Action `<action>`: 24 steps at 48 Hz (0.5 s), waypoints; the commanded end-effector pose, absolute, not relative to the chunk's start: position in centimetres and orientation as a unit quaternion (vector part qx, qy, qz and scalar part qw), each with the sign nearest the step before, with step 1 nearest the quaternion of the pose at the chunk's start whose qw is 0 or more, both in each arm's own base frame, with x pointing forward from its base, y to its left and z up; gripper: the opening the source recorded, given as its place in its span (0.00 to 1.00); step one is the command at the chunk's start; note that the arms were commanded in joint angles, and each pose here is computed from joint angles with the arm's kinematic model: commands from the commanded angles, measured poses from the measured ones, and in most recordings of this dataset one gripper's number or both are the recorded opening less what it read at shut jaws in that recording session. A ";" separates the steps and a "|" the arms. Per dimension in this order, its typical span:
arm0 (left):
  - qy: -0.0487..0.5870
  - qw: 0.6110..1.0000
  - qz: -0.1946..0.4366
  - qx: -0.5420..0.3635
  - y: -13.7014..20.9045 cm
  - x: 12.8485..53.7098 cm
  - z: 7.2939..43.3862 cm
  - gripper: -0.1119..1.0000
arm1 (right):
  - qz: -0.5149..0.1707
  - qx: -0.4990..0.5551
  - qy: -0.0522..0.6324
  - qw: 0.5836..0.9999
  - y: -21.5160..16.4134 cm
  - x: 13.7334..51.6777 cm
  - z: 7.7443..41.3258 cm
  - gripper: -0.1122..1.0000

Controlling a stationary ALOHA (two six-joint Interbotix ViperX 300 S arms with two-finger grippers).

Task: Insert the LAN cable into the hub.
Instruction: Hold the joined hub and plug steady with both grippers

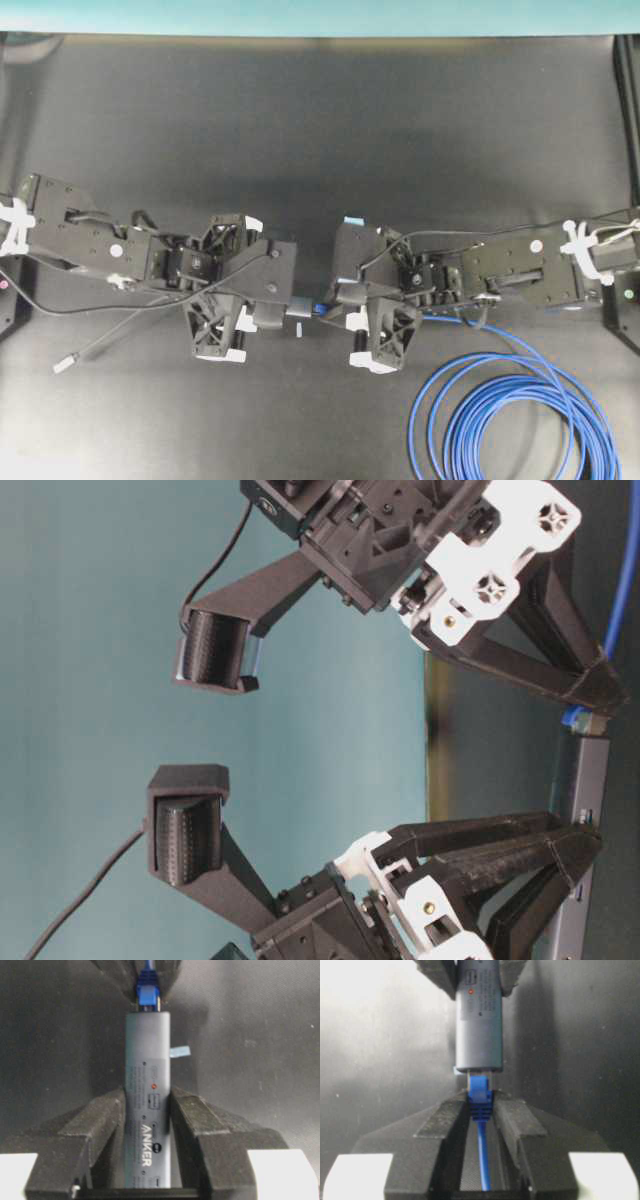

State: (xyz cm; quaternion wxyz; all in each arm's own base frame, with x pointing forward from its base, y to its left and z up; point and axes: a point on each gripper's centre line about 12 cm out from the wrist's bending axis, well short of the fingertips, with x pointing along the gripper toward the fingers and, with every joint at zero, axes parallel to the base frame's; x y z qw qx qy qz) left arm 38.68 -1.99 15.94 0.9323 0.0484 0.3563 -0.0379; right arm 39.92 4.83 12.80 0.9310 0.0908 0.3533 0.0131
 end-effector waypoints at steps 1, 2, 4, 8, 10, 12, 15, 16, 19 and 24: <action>0.335 0.940 -0.041 0.051 -2.3 39.0 17.0 0.35 | 0.011 0.097 0.331 0.938 4.5 40.1 13.9 0.22; 0.335 0.940 -0.041 0.051 -2.3 39.0 17.0 0.35 | 0.010 0.097 0.331 0.939 4.4 40.1 13.9 0.22; 0.335 0.940 -0.041 0.051 -2.3 39.0 17.0 0.35 | 0.010 0.096 0.332 0.938 4.4 39.9 13.8 0.22; 0.336 0.940 -0.041 0.051 -2.2 38.9 17.0 0.35 | 0.010 0.095 0.331 0.939 4.4 39.7 13.7 0.22; 0.336 0.940 -0.040 0.050 -2.1 38.9 17.0 0.35 | 0.010 0.095 0.331 0.939 4.3 39.6 13.7 0.22; 0.337 0.939 -0.040 0.051 -2.1 38.8 16.9 0.35 | 0.010 0.095 0.331 0.939 4.3 39.6 13.6 0.24; 0.338 0.939 -0.038 0.050 -2.0 38.8 16.9 0.35 | 0.010 0.094 0.332 0.938 4.3 39.4 13.6 0.35; 0.338 0.939 -0.038 0.050 -2.0 38.8 16.9 0.36 | 0.010 0.094 0.333 0.938 4.3 39.4 13.5 0.41; 0.341 0.938 -0.036 0.048 -1.9 38.7 16.9 0.36 | 0.010 0.095 0.334 0.938 4.3 39.3 13.5 0.58; 0.352 0.934 -0.031 0.044 -1.6 38.5 16.7 0.37 | 0.009 0.095 0.337 0.937 4.3 38.9 13.3 0.82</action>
